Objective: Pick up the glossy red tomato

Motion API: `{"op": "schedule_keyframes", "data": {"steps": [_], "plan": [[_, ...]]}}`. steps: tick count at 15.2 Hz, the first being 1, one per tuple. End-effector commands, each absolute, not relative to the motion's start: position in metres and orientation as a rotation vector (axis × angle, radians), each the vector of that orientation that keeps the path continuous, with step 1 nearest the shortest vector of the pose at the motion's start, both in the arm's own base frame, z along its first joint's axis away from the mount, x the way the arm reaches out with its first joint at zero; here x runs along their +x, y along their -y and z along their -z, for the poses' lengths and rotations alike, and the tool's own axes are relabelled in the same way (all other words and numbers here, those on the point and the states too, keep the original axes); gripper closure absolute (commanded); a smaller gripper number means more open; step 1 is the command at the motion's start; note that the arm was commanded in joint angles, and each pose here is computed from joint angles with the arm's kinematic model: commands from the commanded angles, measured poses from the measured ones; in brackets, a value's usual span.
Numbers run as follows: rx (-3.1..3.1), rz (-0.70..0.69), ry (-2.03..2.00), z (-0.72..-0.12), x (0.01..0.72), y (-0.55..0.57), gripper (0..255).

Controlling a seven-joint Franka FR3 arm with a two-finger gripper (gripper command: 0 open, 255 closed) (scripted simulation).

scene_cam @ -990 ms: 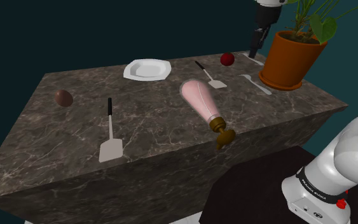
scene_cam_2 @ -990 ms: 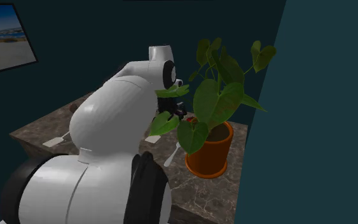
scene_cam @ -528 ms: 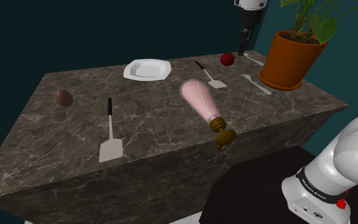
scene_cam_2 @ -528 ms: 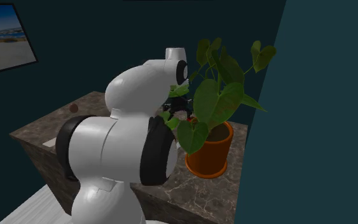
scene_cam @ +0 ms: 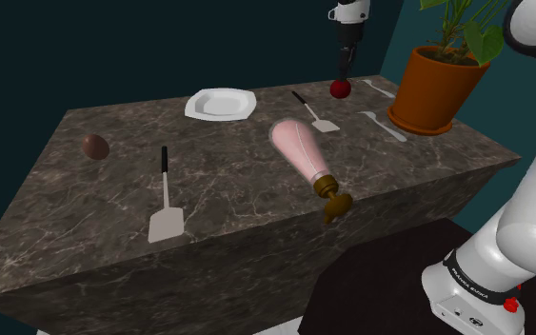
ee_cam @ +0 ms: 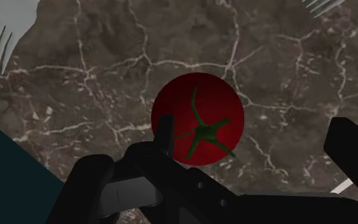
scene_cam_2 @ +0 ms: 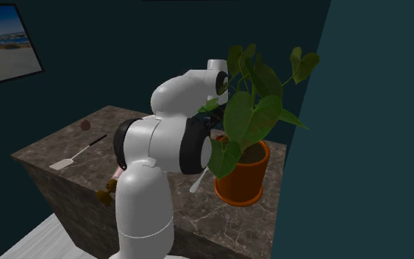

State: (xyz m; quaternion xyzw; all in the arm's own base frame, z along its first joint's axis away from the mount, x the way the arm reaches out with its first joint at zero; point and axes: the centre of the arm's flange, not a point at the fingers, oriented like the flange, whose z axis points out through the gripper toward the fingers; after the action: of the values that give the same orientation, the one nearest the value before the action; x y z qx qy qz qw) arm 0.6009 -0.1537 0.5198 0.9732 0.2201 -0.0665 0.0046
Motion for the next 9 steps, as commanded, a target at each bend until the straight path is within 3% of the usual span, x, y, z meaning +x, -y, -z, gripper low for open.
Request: {"op": "schedule_keyframes", "data": {"steps": [1,9], "plan": [[3.048,0.237,-0.730,-0.510,0.627,0.163,0],[3.047,0.252,-0.749,-0.473,0.640,0.168,0]]}}
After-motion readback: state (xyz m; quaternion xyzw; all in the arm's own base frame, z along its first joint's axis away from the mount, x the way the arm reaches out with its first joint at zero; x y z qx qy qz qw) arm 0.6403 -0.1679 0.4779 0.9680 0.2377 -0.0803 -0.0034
